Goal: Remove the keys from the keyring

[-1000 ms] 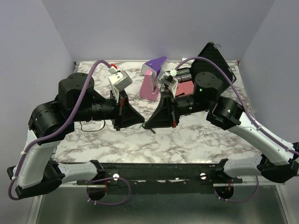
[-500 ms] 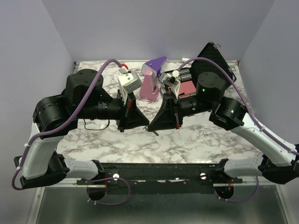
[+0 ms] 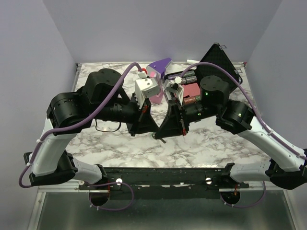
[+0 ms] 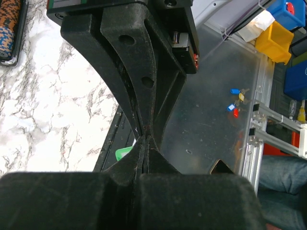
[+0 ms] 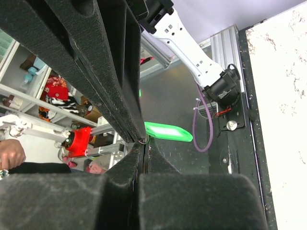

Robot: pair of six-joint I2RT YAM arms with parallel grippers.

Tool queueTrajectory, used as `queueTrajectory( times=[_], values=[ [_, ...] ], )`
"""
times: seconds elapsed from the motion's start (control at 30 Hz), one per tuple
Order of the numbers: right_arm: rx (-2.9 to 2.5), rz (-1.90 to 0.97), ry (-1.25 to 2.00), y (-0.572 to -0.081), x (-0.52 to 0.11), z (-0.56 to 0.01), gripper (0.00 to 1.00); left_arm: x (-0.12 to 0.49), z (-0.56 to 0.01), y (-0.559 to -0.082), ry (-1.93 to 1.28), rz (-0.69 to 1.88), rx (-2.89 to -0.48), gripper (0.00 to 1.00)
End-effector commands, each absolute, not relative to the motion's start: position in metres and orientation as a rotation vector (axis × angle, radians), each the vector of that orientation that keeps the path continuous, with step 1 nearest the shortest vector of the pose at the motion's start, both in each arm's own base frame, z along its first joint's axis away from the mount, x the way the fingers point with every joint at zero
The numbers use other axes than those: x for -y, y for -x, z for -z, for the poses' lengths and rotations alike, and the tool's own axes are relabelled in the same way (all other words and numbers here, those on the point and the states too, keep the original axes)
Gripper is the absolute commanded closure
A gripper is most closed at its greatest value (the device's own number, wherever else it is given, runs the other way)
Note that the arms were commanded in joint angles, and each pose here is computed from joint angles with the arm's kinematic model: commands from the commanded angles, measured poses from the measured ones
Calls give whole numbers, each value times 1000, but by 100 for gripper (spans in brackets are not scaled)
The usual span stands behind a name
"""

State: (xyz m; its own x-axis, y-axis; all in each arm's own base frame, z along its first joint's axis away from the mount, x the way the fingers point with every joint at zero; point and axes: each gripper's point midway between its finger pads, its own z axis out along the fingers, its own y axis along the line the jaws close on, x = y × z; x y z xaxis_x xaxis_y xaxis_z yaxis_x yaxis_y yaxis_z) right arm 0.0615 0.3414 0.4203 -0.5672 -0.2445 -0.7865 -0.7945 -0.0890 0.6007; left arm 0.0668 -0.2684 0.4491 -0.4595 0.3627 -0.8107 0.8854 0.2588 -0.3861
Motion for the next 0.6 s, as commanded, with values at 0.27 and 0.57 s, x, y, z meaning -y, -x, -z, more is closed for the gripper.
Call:
queueTrajectory(
  times=[0.27, 0.57],
  values=[
    [-1706, -1657, 1076, -70, -344, -423, 99, 288, -465, -90, -987, 1146, -1909, 70],
    [-1712, -1619, 1051, -72, -339, -423, 99, 273, -482, -110, -826, 1092, -1854, 57]
  ],
)
